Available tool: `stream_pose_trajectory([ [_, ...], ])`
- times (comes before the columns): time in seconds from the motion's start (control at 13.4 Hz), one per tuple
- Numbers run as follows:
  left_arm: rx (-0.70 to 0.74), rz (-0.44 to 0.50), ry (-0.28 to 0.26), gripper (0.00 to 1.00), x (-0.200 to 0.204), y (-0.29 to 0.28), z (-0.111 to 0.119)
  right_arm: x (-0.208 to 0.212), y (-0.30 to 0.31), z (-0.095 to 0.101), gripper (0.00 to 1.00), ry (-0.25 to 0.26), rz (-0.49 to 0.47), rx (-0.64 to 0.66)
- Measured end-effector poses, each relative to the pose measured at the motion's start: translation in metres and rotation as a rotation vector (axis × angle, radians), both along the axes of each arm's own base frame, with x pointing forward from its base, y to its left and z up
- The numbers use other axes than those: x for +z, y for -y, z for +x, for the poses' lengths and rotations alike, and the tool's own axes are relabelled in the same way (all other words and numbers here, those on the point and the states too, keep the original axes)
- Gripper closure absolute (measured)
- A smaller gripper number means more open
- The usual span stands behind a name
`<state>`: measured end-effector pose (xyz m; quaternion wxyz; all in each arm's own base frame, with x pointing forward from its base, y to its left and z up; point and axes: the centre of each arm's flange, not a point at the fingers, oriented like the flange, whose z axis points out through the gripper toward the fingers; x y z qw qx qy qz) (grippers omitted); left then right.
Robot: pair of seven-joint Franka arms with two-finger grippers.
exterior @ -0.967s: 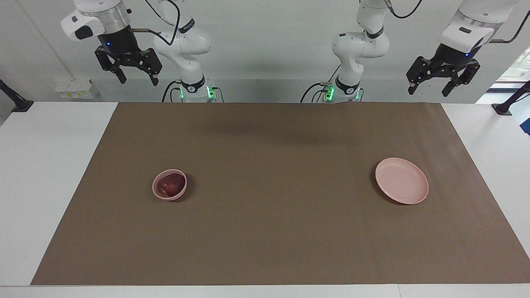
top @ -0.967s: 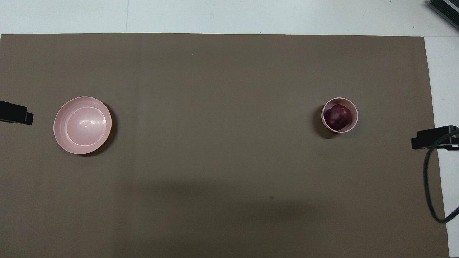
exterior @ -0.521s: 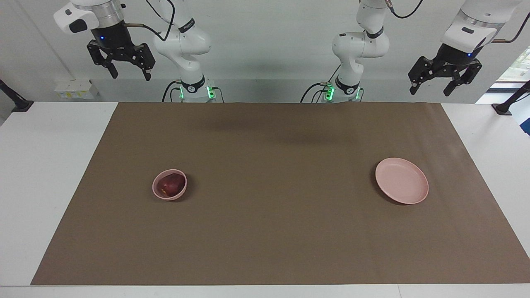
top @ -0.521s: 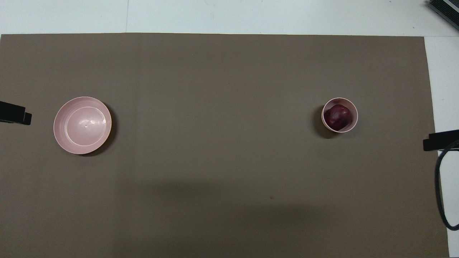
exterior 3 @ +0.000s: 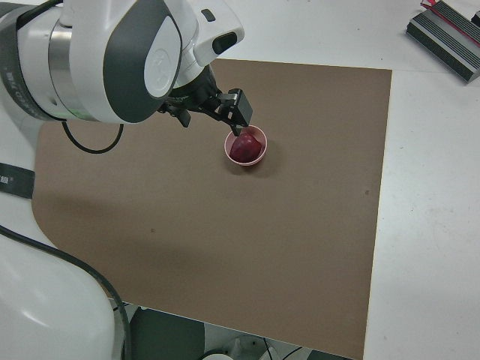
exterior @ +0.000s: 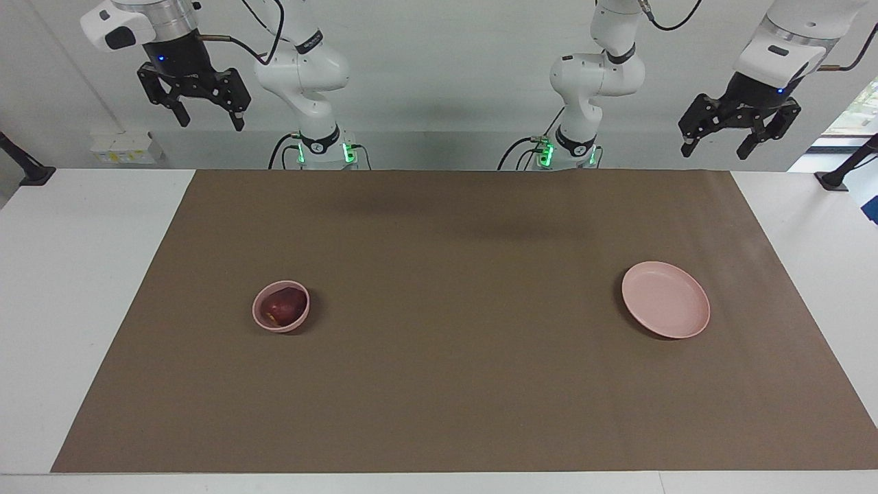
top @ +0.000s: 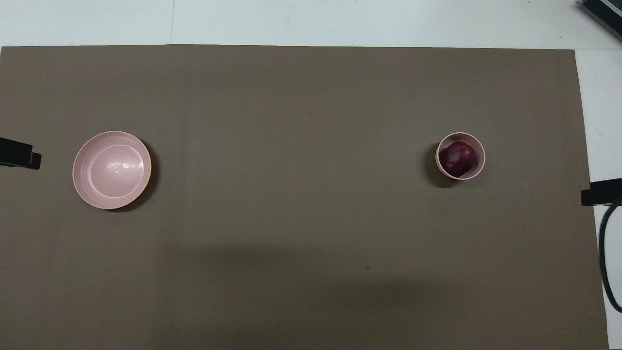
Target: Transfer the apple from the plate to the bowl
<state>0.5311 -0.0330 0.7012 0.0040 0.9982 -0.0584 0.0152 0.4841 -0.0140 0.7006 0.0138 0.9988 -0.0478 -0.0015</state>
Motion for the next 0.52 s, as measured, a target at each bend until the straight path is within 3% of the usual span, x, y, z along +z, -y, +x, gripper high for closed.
stream_pose_trajectory([
  [0.52, -0.003, 0.0, 0.0, 0.0, -0.0002, 0.0016, -0.0001, -0.0003, -0.0027, -0.0003, 0.0, -0.003, 0.0, 0.005],
])
